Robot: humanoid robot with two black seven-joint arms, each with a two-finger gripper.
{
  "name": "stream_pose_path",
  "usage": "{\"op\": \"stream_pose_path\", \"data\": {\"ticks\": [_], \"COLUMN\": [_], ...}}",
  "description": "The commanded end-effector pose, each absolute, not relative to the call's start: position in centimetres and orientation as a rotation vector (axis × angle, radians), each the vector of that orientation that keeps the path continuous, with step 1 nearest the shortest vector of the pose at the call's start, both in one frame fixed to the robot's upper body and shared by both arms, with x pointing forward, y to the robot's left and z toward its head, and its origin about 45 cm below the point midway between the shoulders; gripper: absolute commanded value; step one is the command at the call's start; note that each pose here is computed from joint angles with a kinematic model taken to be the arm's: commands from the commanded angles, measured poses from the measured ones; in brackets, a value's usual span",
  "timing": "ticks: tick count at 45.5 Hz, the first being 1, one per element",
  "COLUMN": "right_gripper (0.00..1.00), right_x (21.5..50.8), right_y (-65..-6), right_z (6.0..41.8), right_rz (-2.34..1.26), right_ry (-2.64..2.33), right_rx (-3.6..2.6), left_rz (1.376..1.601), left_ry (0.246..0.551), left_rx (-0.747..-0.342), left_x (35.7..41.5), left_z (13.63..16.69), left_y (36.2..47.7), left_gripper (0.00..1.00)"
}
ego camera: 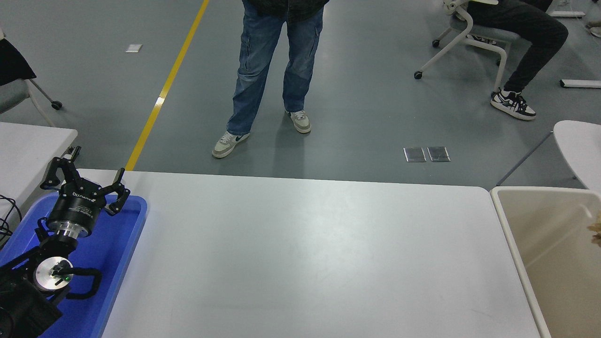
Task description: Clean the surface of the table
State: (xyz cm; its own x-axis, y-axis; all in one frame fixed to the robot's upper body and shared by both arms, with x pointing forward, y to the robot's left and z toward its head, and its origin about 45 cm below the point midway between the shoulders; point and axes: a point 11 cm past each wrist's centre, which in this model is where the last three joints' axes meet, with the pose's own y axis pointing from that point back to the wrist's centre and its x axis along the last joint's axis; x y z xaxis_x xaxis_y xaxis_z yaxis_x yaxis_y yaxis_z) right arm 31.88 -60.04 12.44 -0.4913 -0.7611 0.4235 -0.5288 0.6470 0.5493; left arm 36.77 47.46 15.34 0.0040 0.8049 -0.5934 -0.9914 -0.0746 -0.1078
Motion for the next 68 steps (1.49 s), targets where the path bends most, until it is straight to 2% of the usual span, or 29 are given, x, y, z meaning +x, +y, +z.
{"op": "stream_pose_path", "data": {"ticks": [1, 26, 41, 45, 57, 68], "right_gripper": [0.0, 0.0, 0.41, 0.47, 0.97, 0.98], "right_x": [31.3, 30.8, 30.3, 30.3, 30.6, 30.6], "right_y": [-59.2, -58.5, -58.7, -58.6, -58.2, -58.1], "right_z": [11.1, 9.9, 9.5, 9.5, 9.4, 9.2], "right_rz": [-0.5, -0.506, -0.498, -0.498, -0.503, -0.506], "right_ry": [-2.208, -2.179, -2.159, -2.155, -2.147, -2.137], "right_rx": [0.988, 0.981, 0.969, 0.972, 0.995, 1.007], "left_rz": [1.548, 1.548, 1.548, 1.548, 1.548, 1.548], "left_ry": [0.399, 0.399, 0.399, 0.399, 0.399, 0.399], "left_rx": [-0.6, -0.6, -0.6, -0.6, -0.6, -0.6], "left_x": [36.77, 36.77, 36.77, 36.77, 36.77, 36.77], "left_z": [15.34, 15.34, 15.34, 15.34, 15.34, 15.34], "left_y": [47.5, 47.5, 47.5, 47.5, 47.5, 47.5], "left_gripper": [1.0, 1.0, 1.0, 1.0, 1.0, 1.0]}}
